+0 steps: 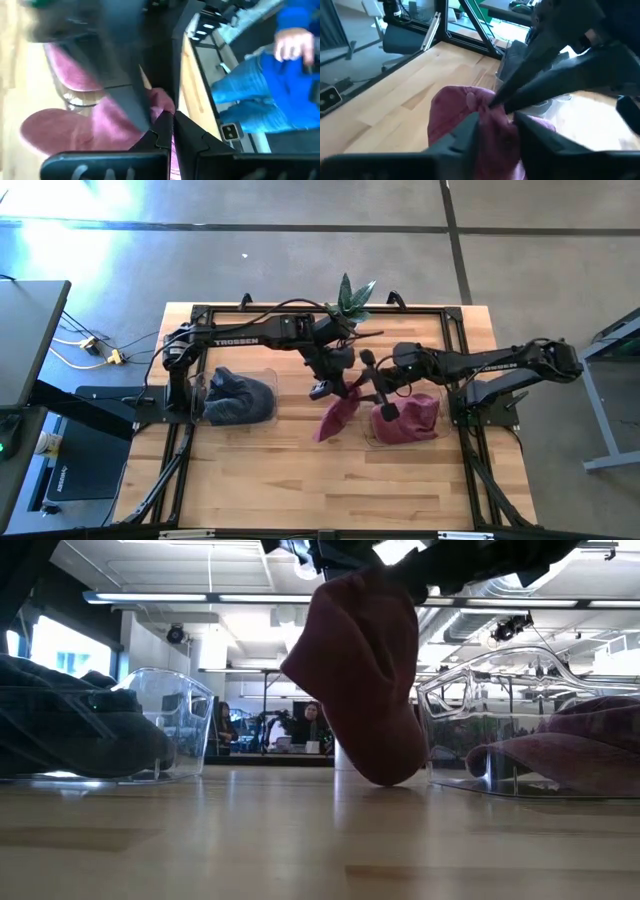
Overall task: Pick & Place hat
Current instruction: Put the red cap into the right transparent bin
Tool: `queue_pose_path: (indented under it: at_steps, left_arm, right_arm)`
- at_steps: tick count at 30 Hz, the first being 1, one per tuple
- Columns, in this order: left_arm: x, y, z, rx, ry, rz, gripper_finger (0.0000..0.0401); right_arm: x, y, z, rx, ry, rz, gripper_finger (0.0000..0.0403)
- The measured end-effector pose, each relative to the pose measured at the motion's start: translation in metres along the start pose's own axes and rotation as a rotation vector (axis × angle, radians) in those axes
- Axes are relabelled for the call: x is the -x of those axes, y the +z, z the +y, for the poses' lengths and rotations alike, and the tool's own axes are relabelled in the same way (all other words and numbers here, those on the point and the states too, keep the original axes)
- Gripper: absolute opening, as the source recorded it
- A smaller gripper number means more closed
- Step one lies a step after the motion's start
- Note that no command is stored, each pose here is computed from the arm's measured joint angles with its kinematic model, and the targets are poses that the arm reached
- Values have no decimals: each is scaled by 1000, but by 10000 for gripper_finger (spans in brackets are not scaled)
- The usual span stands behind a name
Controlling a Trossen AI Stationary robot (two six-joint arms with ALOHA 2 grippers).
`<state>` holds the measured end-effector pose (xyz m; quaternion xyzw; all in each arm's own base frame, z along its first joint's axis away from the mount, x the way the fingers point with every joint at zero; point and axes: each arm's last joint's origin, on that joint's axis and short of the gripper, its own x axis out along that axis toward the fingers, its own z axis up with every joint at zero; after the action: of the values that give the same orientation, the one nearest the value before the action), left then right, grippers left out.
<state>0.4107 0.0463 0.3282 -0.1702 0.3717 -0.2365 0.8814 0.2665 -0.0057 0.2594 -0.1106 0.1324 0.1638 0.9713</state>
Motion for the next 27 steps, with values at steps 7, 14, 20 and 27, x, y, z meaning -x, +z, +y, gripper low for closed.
queue_pose_path:
  at_steps: [7,14,20,27]
  left_arm:
    - [11,0,11,128,53,-3,46]
    - [82,-2,4,242,358,202,93]
    - [123,2,-31,163,552,163,94]
    - [144,-8,-65,83,588,-55,94]
  right_arm:
    - [0,-2,0,-146,-7,18,12]
    - [8,10,-3,-367,-109,-66,9]
    - [28,29,-5,-506,-240,-202,13]
    - [48,41,-4,-617,-288,-295,10]
